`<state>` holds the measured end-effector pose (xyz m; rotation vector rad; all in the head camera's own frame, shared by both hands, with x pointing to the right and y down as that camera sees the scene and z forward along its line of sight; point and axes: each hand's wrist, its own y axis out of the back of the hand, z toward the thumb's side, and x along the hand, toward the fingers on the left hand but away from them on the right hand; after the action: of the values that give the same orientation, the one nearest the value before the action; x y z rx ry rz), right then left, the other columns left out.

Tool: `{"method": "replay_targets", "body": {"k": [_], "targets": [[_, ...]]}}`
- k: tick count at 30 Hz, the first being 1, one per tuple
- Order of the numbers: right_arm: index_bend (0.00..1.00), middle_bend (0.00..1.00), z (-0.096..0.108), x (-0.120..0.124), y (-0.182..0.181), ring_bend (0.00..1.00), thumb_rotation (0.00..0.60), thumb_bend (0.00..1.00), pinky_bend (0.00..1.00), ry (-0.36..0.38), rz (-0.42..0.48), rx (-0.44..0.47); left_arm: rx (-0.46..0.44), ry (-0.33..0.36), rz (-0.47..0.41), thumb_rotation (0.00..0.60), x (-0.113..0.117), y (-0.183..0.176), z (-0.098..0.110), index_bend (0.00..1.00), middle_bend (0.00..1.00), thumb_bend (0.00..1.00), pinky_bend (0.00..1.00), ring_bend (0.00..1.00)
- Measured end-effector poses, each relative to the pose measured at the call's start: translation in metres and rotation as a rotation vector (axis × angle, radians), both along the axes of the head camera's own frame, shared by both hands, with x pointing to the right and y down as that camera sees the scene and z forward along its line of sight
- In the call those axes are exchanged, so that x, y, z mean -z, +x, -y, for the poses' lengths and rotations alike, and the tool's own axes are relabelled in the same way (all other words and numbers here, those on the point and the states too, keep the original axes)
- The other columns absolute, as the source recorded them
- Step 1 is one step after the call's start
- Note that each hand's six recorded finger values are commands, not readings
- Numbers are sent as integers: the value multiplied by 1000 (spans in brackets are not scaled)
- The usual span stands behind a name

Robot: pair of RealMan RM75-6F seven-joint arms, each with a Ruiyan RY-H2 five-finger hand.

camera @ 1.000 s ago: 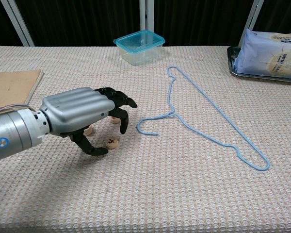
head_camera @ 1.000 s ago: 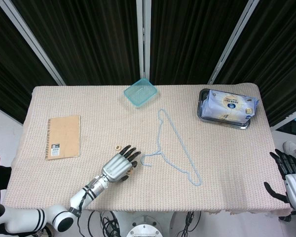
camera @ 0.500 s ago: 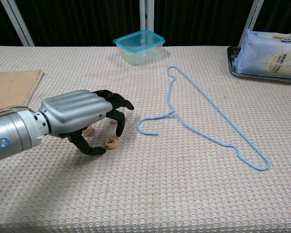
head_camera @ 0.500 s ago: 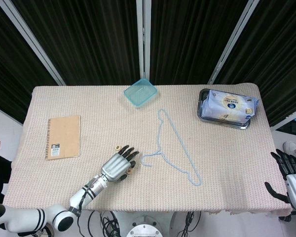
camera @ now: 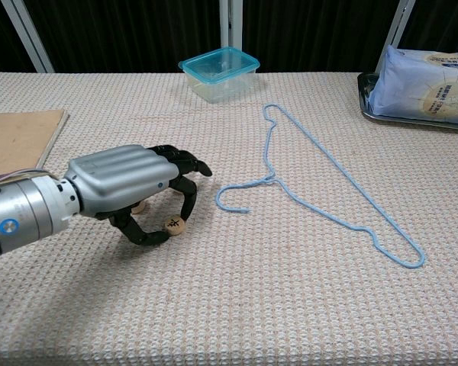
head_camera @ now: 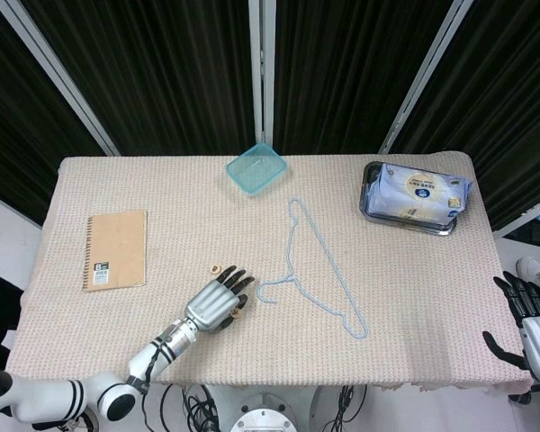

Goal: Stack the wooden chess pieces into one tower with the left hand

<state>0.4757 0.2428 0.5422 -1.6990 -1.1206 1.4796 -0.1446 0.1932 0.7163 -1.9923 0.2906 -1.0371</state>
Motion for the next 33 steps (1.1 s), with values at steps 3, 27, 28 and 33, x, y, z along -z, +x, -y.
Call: {"method": "replay_targets", "body": {"k": [3,27,28,33], "targets": [[0,0,0,0,0,0,600,260,0,-1,2,-1,3,-5,2,600,-1,0,0,471,68,306,0,0],[0,0,-1,-3,-3,0,600,260,0,-9,-5,10,101,43,25,600,22,-37,27,475,72,323,0,0],[0,0,-1,-3,-4,0,600,260,0,-11,-5,10,107,42,26,600,22,-39,28,475,72,322,0,0],[0,0,-1,-3,-5,0,600,260,0,-12,0,16,119,37,33,600,20,-45,29,475,72,323,0,0]]}}
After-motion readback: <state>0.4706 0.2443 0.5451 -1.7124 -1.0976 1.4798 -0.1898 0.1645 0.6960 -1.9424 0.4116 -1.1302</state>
